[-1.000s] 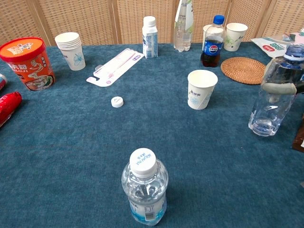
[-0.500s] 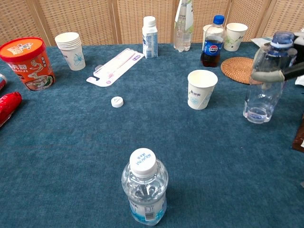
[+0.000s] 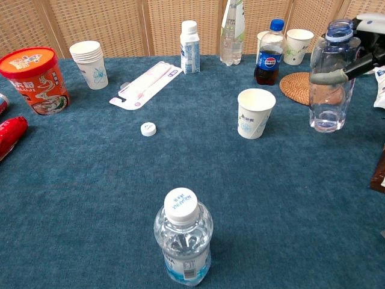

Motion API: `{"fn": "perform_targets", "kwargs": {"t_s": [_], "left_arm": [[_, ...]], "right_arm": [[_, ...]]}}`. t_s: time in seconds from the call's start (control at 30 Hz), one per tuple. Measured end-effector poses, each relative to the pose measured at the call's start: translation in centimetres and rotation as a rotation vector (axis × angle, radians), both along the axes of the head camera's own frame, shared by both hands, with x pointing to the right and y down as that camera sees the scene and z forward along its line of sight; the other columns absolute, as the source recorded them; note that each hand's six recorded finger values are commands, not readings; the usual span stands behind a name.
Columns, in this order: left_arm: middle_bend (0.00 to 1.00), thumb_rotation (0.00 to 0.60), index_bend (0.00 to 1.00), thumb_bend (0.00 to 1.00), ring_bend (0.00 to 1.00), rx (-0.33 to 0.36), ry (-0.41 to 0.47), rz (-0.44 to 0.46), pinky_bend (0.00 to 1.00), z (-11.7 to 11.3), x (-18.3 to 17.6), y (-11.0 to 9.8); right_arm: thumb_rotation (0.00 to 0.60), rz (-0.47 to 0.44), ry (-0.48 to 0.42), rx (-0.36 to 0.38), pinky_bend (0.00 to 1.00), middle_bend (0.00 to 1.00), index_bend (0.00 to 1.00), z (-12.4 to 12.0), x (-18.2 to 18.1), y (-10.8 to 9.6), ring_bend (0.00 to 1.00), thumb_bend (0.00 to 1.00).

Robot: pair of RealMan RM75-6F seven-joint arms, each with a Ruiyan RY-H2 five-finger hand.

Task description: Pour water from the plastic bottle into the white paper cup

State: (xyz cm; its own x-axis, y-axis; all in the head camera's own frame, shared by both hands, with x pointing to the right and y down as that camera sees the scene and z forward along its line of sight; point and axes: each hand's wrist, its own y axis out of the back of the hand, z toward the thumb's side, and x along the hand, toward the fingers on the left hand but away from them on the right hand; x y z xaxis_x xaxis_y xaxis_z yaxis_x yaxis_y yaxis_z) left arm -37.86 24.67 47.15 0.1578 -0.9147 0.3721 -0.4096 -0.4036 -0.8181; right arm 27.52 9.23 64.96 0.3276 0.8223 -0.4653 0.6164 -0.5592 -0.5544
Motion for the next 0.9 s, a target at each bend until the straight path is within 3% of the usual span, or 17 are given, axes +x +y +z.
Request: {"fn": "perform_targets", "kwargs": {"t_s": [0.3,0.9], "left_arm": [[0.02,0.443,0.05,0.39,0.00,-0.007,0.001,0.004,0.00,0.3,0.2,-0.1],[0.02,0.442,0.05,0.39,0.00,-0.013,0.013,0.005,0.00,0.8,-0.2,0.3]], "right_arm": [[0.600,-0.092,0.149,0.044,0.54,0.63,0.60,0.0,-0.2,-1.5,0.54,0.35],[0.600,-0.235,0.346,0.101,0.54,0.64,0.60,-0.9,-3.8,-3.1,0.55,0.35]]}}
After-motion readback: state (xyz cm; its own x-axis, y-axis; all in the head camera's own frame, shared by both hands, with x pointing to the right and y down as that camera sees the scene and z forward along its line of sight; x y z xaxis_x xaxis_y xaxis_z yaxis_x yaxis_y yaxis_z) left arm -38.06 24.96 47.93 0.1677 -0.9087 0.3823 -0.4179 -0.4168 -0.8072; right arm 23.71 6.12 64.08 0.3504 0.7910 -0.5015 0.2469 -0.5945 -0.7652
